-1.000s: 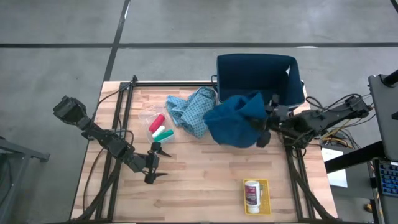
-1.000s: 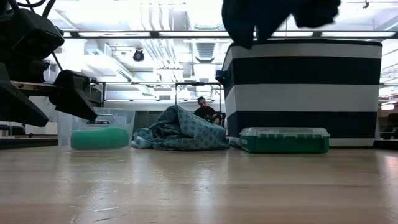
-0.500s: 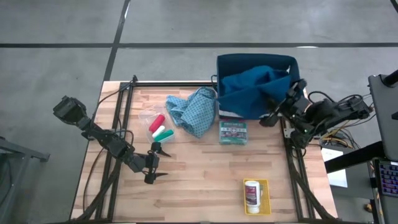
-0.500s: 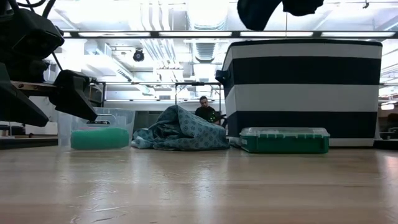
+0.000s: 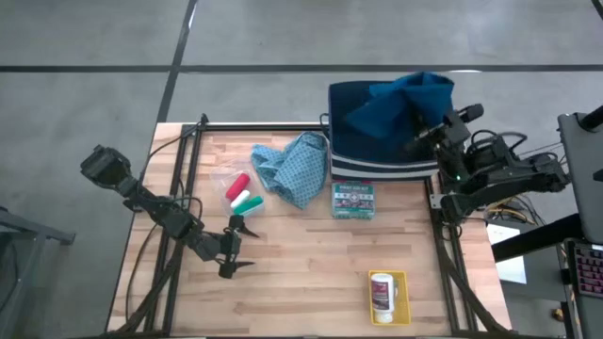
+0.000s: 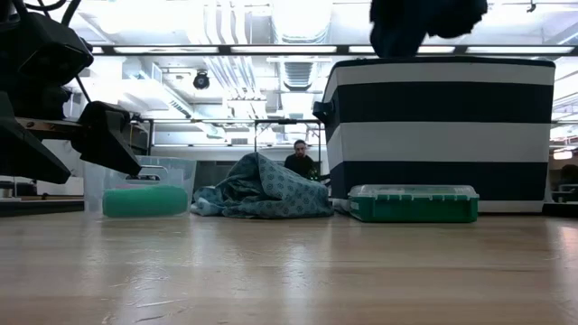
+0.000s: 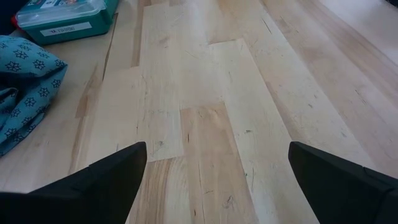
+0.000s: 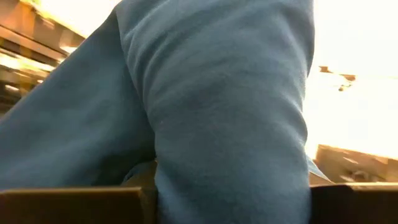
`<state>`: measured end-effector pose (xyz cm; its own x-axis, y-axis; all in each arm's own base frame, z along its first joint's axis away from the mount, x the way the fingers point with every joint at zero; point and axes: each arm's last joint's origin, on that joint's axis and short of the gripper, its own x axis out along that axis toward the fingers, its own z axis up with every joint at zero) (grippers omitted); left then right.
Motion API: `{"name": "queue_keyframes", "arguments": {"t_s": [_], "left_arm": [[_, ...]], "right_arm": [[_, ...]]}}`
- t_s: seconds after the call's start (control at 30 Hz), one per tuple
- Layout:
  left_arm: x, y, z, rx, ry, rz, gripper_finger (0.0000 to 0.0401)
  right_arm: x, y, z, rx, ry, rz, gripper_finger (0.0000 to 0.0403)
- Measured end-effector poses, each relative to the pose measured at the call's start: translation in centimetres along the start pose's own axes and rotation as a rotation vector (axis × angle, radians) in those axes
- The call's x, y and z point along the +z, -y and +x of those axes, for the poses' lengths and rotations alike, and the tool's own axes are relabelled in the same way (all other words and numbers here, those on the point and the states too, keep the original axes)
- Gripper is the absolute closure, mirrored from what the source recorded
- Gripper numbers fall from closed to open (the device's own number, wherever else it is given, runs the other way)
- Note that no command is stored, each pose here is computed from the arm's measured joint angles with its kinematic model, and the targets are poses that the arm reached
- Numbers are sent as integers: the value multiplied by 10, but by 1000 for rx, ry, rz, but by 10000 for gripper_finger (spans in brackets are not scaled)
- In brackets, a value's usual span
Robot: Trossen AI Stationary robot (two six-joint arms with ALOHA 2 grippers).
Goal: Pick & place medical supplies in basket/bin
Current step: Put the blue patient gown into the blue bin
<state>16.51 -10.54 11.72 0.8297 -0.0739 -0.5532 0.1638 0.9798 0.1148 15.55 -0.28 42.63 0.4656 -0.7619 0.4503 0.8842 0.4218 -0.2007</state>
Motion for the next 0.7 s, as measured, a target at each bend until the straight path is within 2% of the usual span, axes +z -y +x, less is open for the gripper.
{"name": "queue_keyframes", "arguments": {"t_s": [0.47, 0.7], "left_arm": [[0, 0, 0, 0, 0, 0, 2], [0, 0, 0, 0, 0, 0, 2]], "right_arm": [[-26, 24, 27, -342, -238, -116, 289], [-44, 25, 31, -429, -410, -246, 281]]}}
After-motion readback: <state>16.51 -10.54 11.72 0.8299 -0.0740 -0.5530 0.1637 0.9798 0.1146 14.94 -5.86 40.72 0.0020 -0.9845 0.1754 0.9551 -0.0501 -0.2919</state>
